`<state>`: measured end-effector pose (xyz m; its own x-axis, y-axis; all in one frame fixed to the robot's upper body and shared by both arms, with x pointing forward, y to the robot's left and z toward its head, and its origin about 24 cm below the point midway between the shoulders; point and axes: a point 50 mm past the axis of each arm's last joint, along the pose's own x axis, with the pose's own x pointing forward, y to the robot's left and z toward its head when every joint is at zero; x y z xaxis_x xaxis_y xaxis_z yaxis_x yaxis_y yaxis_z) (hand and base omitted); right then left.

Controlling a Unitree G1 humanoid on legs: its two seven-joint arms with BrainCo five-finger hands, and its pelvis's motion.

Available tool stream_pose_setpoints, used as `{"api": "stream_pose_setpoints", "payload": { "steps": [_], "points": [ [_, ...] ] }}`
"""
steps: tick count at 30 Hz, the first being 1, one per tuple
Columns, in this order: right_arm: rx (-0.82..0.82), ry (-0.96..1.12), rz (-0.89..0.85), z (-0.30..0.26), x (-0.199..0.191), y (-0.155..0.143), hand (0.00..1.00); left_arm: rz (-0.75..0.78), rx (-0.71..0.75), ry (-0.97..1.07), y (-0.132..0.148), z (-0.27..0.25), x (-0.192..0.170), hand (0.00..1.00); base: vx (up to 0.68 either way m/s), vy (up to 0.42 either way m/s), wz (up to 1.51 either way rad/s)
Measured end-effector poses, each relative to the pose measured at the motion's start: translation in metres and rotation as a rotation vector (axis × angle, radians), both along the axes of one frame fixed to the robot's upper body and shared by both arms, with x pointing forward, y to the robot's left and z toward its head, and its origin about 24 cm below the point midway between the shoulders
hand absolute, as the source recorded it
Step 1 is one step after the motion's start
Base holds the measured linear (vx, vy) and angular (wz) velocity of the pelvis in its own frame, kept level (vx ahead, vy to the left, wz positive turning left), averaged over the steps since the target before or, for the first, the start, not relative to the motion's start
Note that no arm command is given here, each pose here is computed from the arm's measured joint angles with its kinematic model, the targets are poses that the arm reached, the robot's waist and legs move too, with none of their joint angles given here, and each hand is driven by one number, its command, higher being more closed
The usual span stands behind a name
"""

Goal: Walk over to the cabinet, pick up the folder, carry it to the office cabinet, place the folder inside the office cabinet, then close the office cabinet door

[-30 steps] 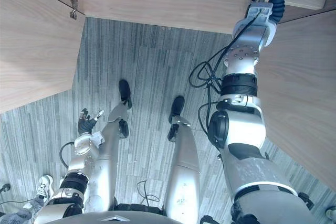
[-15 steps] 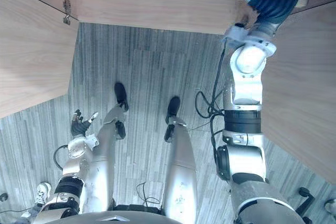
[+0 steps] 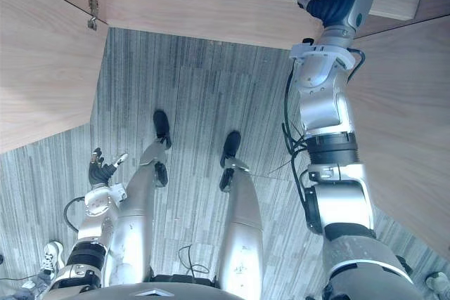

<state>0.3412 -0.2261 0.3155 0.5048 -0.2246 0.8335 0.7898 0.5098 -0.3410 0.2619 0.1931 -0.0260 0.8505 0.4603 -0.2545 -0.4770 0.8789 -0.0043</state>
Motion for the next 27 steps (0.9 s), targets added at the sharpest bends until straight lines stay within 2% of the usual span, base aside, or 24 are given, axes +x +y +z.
{"api": "stream_pose_setpoints", "payload": {
  "steps": [8,17,27],
  "points": [
    [-0.076,-0.022,0.001,0.033,0.007,0.010,1.00,0.014,0.016,-0.056,0.006,0.009,-0.004,0.00,0.00,-0.038,0.06],
    [-0.066,0.015,-0.019,0.061,0.014,-0.003,1.00,0.038,0.015,-0.102,0.013,0.015,-0.010,0.00,-0.02,-0.038,0.06],
    [-0.054,0.073,-0.041,0.069,0.020,-0.016,1.00,0.054,-0.002,-0.175,0.015,0.027,-0.011,0.00,0.00,-0.044,0.05]
  ]
}}
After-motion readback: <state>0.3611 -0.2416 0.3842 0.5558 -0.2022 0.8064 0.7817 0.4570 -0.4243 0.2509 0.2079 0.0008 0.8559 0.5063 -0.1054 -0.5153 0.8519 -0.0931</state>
